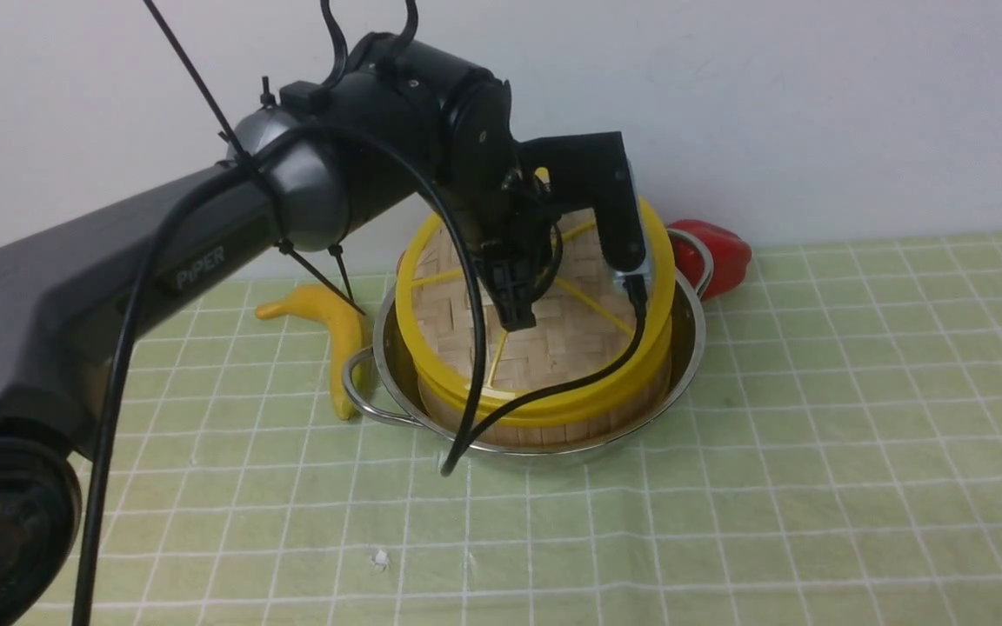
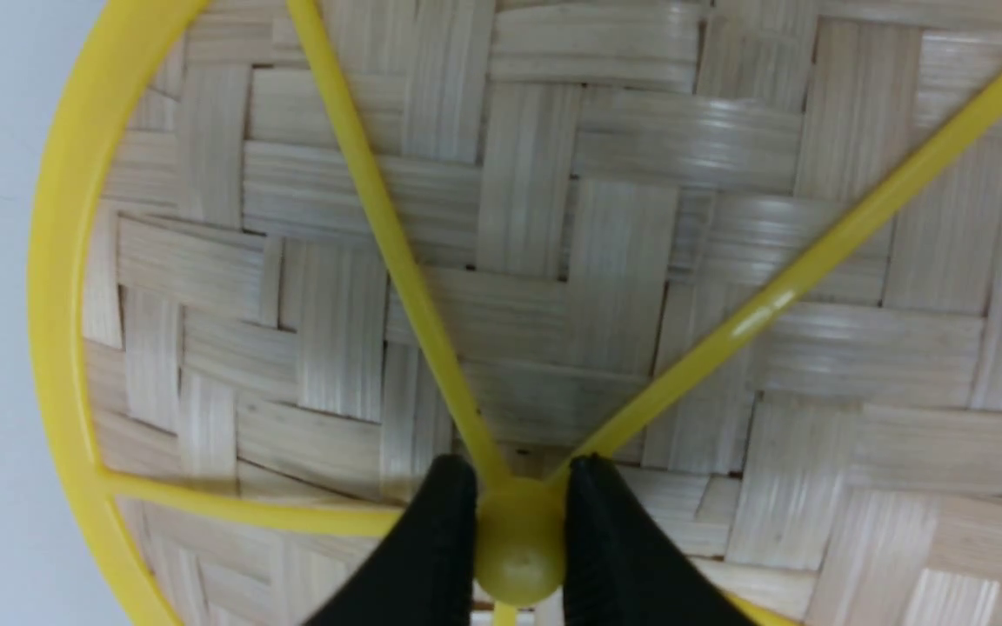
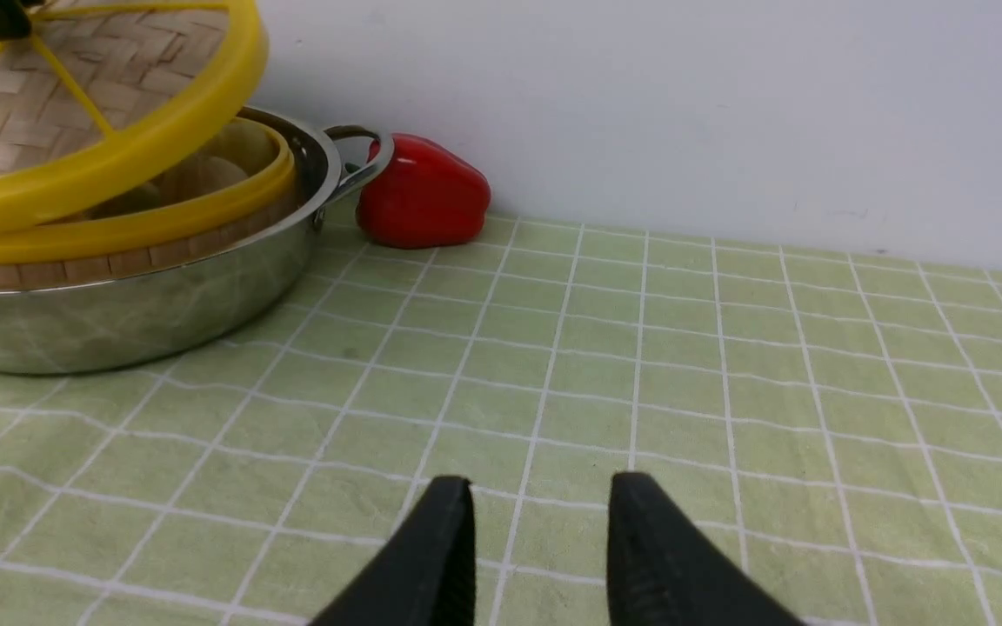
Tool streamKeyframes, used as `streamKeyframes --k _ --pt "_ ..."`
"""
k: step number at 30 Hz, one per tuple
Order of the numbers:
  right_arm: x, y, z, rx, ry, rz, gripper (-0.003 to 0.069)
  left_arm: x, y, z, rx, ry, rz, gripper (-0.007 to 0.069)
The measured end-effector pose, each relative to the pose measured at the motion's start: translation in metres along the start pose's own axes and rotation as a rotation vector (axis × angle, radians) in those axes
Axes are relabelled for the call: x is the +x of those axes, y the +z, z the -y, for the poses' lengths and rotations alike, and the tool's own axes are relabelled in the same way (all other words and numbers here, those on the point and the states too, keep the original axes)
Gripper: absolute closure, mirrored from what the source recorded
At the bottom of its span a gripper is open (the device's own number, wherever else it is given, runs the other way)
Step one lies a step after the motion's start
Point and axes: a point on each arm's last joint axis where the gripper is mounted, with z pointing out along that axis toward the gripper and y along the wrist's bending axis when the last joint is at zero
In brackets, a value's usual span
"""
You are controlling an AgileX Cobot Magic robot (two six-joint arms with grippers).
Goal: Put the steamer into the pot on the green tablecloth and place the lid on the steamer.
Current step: 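Place the yellow bamboo steamer lid onto the steamer in the pot with the left gripper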
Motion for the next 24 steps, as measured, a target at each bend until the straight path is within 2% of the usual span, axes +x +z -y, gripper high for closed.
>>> streamKeyframes --k 24 --pt "0.000 0.000 0.000 0.000 0.000 0.000 0.0417 -0.003 0.024 0.003 -0.020 -0.002 0.031 0.0509"
